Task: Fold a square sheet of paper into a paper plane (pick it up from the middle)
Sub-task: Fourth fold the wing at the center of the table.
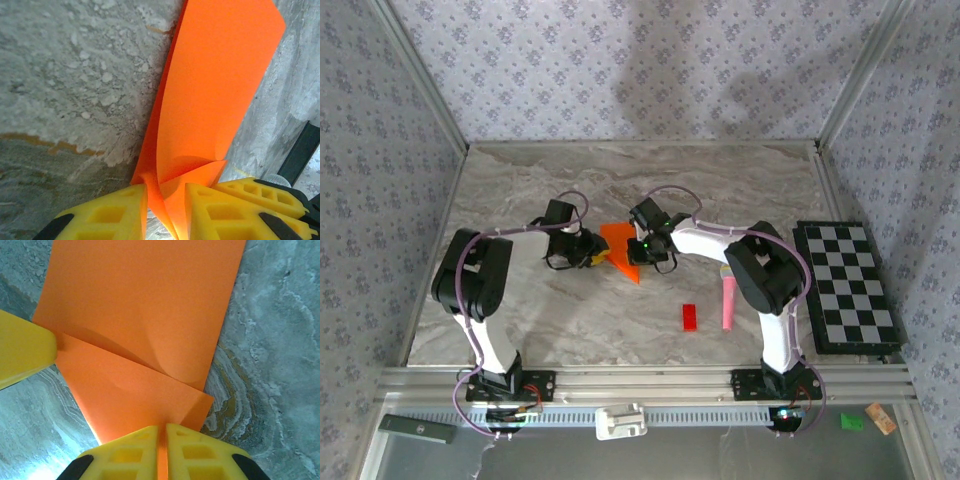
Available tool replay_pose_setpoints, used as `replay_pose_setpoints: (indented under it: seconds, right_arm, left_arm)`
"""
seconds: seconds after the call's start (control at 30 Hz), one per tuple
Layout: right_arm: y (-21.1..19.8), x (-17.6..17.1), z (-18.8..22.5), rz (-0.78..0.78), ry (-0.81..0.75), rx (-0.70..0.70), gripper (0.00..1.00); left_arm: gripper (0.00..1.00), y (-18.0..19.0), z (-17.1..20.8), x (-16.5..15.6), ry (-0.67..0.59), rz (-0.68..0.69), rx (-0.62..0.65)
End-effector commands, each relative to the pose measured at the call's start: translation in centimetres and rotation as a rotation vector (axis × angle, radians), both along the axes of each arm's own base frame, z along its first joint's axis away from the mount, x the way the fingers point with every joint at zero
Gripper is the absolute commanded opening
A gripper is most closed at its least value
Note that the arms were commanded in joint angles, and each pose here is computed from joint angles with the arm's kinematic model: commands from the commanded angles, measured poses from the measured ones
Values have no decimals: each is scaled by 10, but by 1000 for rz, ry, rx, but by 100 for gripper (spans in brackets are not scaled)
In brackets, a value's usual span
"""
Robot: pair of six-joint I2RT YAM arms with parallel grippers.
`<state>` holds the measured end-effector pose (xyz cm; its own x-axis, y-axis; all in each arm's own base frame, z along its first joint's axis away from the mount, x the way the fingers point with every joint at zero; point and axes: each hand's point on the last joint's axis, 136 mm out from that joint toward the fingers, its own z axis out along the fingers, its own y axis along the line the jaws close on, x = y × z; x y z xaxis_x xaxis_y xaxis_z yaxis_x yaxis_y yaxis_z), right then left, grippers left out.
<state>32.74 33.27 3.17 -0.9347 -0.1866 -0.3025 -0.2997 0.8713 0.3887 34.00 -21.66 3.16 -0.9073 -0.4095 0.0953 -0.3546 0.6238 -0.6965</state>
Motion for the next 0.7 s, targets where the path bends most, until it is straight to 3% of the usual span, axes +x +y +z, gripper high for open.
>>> replay_pose_setpoints:
  seconds: [0.0, 0.53, 0.67]
  right_arm:
    - [-8, -4, -12, -19, 38, -23, 12]
    - [-12, 5, 5, 3, -28, -4, 12]
    - [-20, 13, 24, 9, -116, -10, 18]
  left_arm:
    - [24, -7, 10, 10, -43, -33, -34]
    - [11, -22, 13, 20, -113, -128, -93]
    - [7, -21, 17, 22, -119, -118, -87]
